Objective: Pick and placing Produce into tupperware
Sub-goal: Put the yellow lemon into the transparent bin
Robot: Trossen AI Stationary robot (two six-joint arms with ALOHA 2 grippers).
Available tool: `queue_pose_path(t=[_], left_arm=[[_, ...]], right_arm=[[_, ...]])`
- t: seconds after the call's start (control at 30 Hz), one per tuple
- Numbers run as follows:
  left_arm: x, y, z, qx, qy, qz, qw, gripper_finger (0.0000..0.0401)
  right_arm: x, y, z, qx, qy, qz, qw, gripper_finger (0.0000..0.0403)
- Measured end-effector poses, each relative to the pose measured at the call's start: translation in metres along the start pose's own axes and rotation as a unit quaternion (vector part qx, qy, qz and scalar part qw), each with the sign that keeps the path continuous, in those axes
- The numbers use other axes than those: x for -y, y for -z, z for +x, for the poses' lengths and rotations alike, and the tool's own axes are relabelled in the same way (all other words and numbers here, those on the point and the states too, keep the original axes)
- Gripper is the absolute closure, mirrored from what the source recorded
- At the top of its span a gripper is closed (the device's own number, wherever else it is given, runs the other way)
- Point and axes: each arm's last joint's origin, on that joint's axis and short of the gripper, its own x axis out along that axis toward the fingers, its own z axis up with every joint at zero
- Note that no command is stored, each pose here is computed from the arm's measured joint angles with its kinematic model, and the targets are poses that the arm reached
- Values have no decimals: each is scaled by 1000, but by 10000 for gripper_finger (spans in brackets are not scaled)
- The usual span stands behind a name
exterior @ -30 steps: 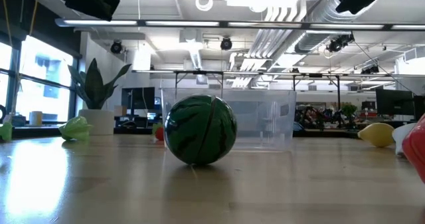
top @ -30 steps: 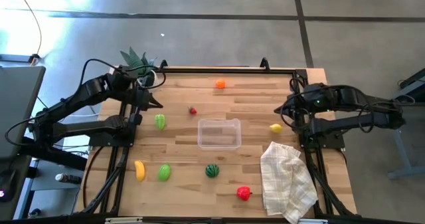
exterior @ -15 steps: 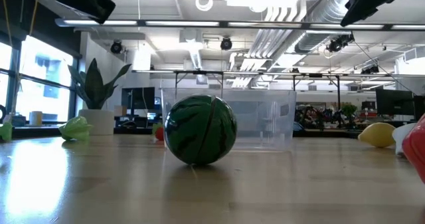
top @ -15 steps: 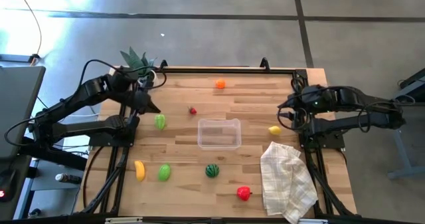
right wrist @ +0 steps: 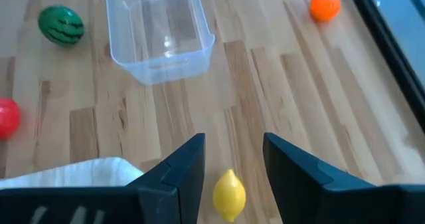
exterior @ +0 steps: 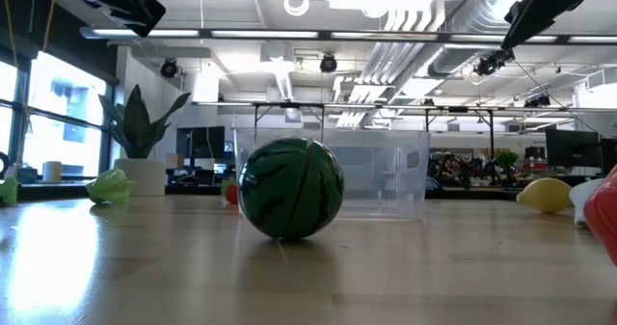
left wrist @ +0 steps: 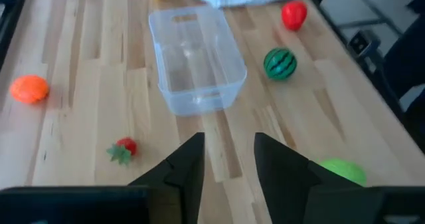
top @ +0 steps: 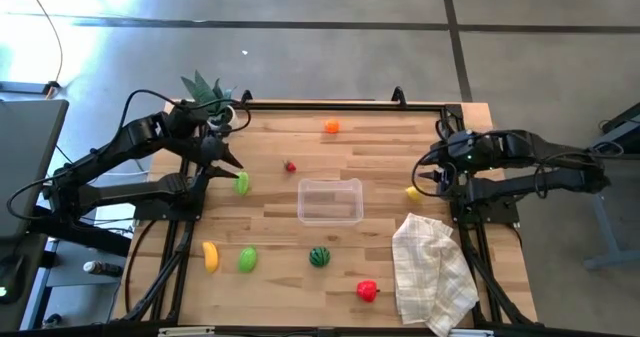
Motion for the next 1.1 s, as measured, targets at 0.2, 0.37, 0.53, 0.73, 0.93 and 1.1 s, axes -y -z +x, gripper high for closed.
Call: queue_pose_path(t=[0.2, 0.37, 0.53, 0.73, 0.93, 1.1], left_arm=[[8, -2, 0, 10, 27, 16, 999, 317], [21, -3, -1, -4, 15, 37, 999, 334], [34, -3, -3, -14, -9, 50, 999, 335], [43, -5, -3, -15, -15, 47, 999, 334], [46, -5, -2, -17, -9, 53, 998, 334], [45, -5, -2, -17, -10, 53, 998, 334]], right_arm=[[-2, -2, 8, -27, -13, -3, 1000, 257], [-2, 4, 7, -60, -15, 22, 998, 257], [-1, 12, 7, -112, -5, 69, 991, 257], [-1, 14, 17, -172, 23, 105, 979, 257], [-3, 8, 34, -213, 34, 98, 972, 257], [-5, 3, 50, -250, 27, 75, 965, 257]])
